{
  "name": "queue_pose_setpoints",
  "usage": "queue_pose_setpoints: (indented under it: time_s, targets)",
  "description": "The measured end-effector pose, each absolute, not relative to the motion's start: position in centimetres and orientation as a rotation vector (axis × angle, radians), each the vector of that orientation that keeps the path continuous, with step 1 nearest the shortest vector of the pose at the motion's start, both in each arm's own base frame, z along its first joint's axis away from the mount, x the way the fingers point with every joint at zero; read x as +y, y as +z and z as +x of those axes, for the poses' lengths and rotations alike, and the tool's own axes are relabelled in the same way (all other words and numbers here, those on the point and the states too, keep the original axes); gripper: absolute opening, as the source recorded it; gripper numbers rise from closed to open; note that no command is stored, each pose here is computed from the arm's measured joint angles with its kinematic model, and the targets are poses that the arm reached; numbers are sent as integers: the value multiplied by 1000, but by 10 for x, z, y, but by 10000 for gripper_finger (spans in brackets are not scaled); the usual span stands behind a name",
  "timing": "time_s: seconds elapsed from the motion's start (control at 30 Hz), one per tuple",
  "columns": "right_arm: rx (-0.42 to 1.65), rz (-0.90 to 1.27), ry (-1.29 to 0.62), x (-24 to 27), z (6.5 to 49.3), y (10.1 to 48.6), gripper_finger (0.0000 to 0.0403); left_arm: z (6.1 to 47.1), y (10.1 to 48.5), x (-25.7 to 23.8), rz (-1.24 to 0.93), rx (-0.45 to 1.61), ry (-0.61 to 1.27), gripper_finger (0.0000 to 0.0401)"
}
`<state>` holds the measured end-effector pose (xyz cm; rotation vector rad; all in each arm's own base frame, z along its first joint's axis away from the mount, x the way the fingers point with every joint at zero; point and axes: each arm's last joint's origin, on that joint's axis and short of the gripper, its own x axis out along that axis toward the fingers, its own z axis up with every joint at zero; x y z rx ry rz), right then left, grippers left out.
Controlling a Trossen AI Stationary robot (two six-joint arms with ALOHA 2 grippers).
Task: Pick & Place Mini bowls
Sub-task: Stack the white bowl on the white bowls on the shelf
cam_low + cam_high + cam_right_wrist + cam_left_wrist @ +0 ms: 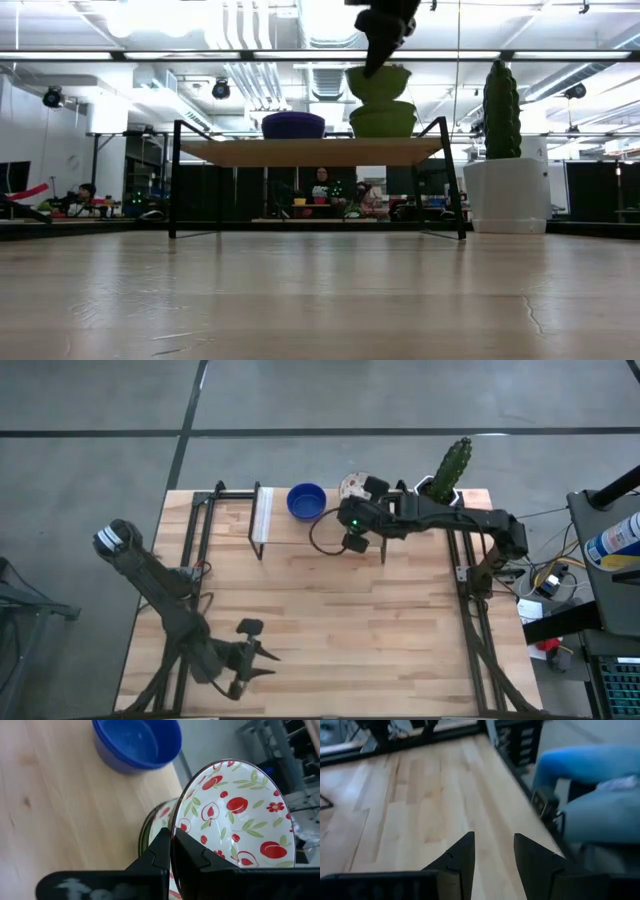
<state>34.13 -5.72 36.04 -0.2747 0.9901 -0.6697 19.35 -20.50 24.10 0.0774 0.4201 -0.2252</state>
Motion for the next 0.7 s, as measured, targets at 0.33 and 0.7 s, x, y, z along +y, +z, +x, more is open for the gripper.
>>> queue_pose_setpoints:
  time_s: [0.33, 0.7]
  targets:
    - [1035, -178, -624, -87, 335, 357, 8, 169, 241, -179, -43, 280, -280, 130]
    - [1082, -82, -580, -105, 331, 350, 8, 163, 241, -172, -63, 265, -284, 130]
